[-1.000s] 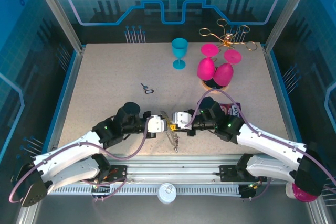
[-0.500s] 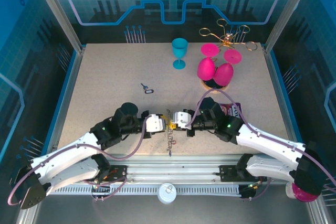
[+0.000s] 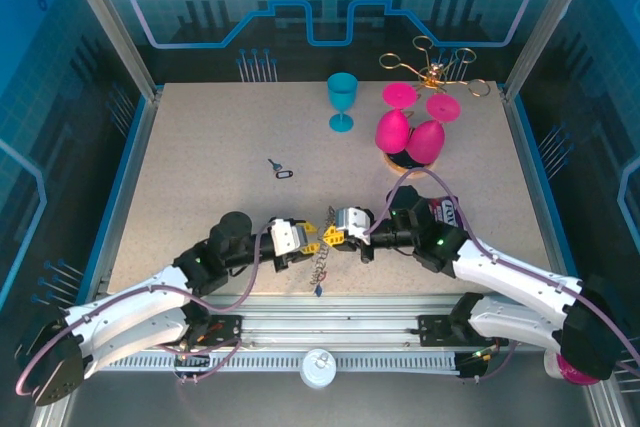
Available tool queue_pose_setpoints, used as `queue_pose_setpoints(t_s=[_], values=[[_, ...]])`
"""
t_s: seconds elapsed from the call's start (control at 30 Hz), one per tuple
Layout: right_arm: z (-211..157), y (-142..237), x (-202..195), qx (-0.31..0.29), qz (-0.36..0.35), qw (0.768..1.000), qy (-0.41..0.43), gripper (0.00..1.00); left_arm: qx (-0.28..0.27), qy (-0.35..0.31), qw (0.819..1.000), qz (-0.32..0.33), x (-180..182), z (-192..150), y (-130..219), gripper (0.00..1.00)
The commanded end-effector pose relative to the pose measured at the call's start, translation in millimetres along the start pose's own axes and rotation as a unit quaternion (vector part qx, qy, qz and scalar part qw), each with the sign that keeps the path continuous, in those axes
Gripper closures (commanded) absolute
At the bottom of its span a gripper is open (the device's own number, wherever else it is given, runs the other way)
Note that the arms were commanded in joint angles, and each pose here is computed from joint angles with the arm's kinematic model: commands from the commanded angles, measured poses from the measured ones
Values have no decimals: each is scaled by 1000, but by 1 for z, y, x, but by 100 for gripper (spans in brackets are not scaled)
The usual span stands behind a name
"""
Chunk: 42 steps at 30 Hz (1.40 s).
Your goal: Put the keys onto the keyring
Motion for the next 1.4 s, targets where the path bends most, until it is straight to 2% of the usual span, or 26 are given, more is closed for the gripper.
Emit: queue_pose_setpoints(t_s=[0.0,0.23,0.43,0.57,0.63,0.7,0.8,0.9,1.07,1.37], values=[[16,5,-4,-47,-5,999,10,100,-34,12,999,-17,-2,8,0,71],[18,4,-4,-61,-1,998,5,100,-42,14,999,-28,-3,10,-3,79],[17,2,-4,-67,1,998,2,100,-53,7,998,-26,-2,12,-4,100],[9,5,-4,-41,-15,999,1,99,-55,-3,998,-7,1,14,-1,100],[5,9,-5,-20,-33,999,9,77,-47,-7,999,-1,2,14,0,100],[-2,13,-6,22,-45,998,27,71,-27,-14,1000,3,3,13,1,100],[-8,15,-5,77,-44,994,60,71,5,-22,1000,1,3,13,2,100],[-7,15,-4,99,-40,991,82,73,35,-27,999,-5,4,12,2,100],[-1,6,-2,98,-22,990,96,76,51,-34,998,-14,4,16,2,100],[9,-8,-1,62,-4,994,94,76,60,-37,997,-25,4,21,1,100]])
Point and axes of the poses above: each hand's point on the last joint's axis, 136 mm out from that joint toward the fingers, its own y axis back along the fingers, its own x axis along the line the jaws close on, z = x × y, the point moved 7 cm from there along y, back along the fingers, and after that the axes turned 5 degrees about y, right-handed, at the moved point
